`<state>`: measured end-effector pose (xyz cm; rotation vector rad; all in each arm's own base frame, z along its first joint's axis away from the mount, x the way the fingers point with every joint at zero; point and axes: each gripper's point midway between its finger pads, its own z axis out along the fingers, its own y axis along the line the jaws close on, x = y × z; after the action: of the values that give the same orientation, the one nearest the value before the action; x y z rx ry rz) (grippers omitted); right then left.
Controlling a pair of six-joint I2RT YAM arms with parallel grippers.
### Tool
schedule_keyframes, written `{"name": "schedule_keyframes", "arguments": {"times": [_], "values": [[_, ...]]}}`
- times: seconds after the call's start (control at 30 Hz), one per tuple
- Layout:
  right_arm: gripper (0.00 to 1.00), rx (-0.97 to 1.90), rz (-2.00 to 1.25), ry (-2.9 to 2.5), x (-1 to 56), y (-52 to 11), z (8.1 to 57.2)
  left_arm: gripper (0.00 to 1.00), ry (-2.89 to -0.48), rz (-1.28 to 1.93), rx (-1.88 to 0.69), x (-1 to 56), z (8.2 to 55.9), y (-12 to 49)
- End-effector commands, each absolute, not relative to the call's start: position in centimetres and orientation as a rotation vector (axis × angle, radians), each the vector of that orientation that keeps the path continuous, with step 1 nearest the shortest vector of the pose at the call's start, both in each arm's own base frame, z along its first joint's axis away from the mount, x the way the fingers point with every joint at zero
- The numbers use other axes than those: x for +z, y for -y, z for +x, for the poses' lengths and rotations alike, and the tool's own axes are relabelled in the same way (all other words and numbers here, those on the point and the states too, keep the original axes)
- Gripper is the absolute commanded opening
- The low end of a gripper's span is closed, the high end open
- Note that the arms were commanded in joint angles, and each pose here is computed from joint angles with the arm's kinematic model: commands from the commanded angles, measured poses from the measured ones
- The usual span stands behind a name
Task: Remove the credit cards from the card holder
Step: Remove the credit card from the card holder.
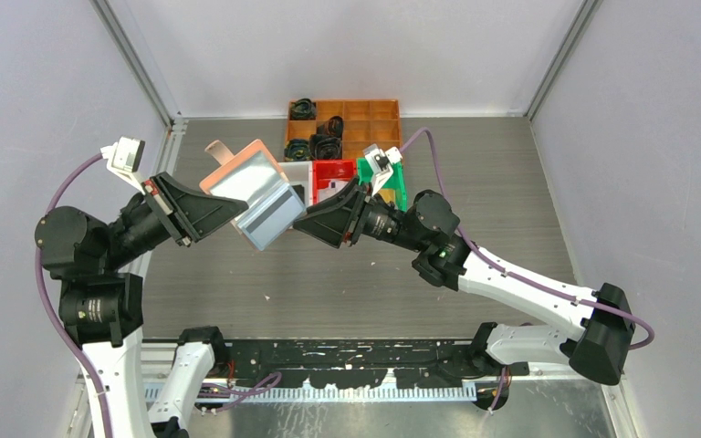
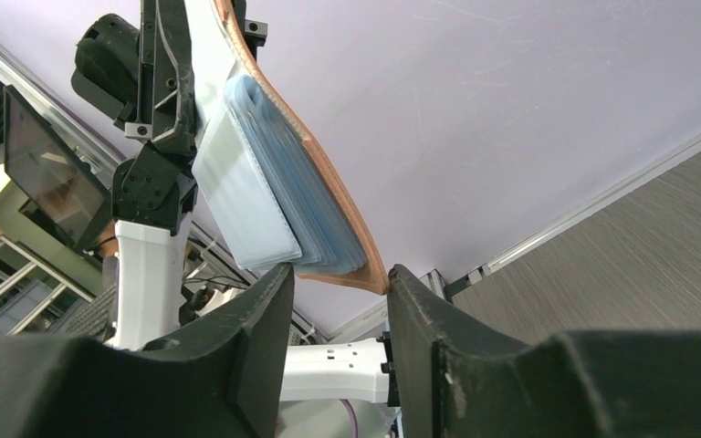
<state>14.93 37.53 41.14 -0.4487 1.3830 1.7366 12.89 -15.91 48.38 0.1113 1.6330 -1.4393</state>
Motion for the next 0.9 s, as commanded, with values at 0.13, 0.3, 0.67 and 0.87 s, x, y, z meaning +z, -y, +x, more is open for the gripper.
{"name": "schedule_keyframes", "arguments": {"times": [0.13, 0.3, 0.67, 0.87], "values": [[0.43, 1.719, -0.412, -1.224, 45.5, -36.3, 15.1, 0.00, -1.559, 0.190, -1.430, 50.6, 11.6, 16.1], [0.47, 1.742, -0.399, -1.198, 46.6, -36.4, 15.2, 0.00, -1.560, 0.195, -1.430, 50.4, 11.5, 16.2], [0.70, 1.838, -0.475, -1.116, 49.0, -36.4, 13.3, 0.00, -1.593, 0.212, -1.395, 48.8, 12.0, 16.1], [0.78, 1.872, -0.560, -1.102, 49.6, -37.3, 12.4, 0.00, -1.608, 0.228, -1.372, 47.9, 12.1, 16.0]]}}
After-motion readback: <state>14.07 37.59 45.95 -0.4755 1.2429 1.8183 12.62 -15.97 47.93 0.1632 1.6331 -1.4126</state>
